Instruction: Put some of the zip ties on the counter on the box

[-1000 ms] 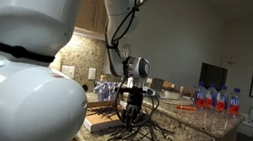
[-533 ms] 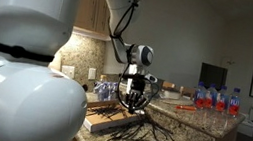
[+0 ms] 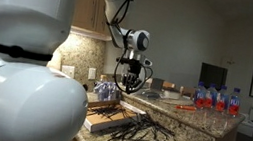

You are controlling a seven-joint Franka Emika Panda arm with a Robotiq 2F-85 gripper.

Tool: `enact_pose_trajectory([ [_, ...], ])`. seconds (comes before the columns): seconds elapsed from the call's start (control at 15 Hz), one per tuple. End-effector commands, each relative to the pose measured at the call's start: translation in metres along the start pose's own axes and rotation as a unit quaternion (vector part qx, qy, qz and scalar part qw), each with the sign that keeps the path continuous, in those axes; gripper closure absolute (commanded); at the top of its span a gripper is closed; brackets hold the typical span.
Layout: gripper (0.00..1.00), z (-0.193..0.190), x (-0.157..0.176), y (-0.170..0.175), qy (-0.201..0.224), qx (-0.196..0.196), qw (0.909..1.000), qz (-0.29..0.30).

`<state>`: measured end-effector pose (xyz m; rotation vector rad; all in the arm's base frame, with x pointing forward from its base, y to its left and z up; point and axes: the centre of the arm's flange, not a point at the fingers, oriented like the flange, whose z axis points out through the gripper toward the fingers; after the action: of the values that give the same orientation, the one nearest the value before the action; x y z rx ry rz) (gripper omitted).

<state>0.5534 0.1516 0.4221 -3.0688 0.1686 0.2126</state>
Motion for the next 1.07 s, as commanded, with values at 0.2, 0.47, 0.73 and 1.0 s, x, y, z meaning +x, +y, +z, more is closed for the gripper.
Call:
enact_pose_trajectory([
  [0.2, 0.93, -0.013, -0.033, -0.034, 0.011, 0.046, 0.9981, 0.040],
  [0.47, 0.93, 0.000, -0.032, -0.017, 0.004, 0.069, 0.9955, 0.065],
  [0.73, 0.53, 0.025, -0.016, 0.028, 0.032, 0.078, 0.9924, 0.089],
  [1.0, 0.27, 0.061, 0.005, 0.068, 0.023, 0.068, 0.9927, 0.097],
])
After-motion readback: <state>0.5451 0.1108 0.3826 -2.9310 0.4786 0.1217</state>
